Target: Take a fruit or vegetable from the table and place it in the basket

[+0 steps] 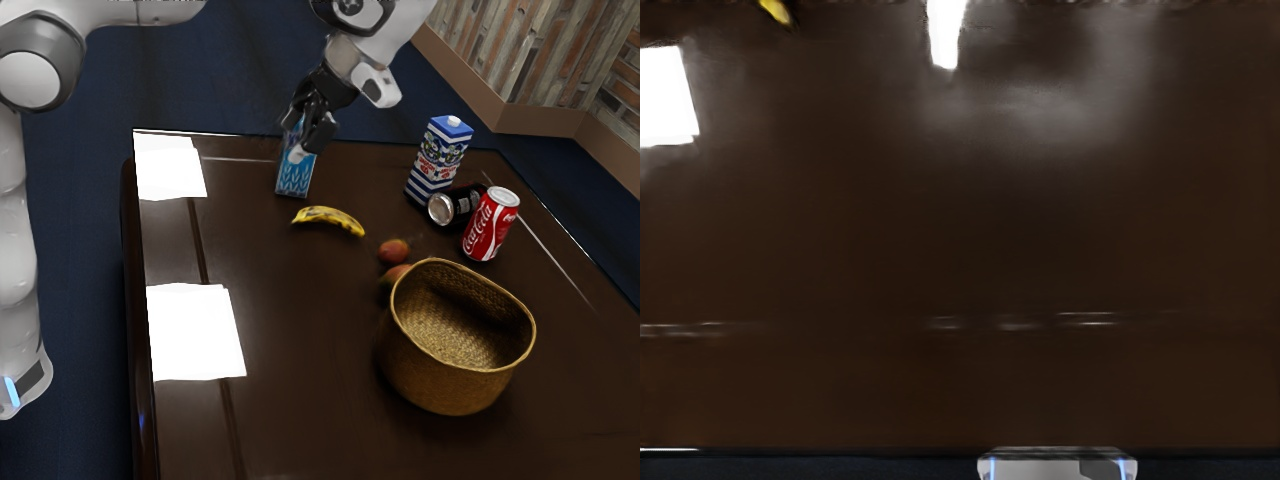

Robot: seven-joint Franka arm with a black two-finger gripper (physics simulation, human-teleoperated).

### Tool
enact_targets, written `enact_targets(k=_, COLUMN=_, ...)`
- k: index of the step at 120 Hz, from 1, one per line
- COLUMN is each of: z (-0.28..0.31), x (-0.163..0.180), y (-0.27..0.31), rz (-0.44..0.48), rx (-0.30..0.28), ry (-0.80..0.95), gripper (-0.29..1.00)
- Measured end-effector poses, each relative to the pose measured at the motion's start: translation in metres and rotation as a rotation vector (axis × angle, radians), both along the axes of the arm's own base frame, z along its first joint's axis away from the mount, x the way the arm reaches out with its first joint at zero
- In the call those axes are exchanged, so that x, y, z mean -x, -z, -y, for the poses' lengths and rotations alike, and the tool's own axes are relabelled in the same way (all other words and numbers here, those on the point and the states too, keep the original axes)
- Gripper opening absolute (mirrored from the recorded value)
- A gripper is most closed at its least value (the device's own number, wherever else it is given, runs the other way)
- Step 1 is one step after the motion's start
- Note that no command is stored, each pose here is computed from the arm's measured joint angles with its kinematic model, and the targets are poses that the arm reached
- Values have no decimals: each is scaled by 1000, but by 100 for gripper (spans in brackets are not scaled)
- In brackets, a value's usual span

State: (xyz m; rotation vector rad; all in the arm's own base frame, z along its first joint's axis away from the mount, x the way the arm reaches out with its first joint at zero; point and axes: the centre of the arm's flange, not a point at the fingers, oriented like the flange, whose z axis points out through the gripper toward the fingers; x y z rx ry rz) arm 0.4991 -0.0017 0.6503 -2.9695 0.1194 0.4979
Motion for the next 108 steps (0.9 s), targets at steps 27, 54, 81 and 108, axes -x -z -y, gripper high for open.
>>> enact_targets(k=27, z=28, x=-15, y=6, rz=189, rx=-9, ry=101, gripper=70)
enact_targets(k=54, z=12, x=14, y=81, rz=204, rx=-38, ry=101, gripper=70)
enact_targets(k=81, z=-44, x=-25, y=101, rz=255, rx=-79, ry=79, gripper=70)
enact_targets(k=108, z=-63, x=-51, y=122, rz=270, rx=-45, ry=181, gripper=70)
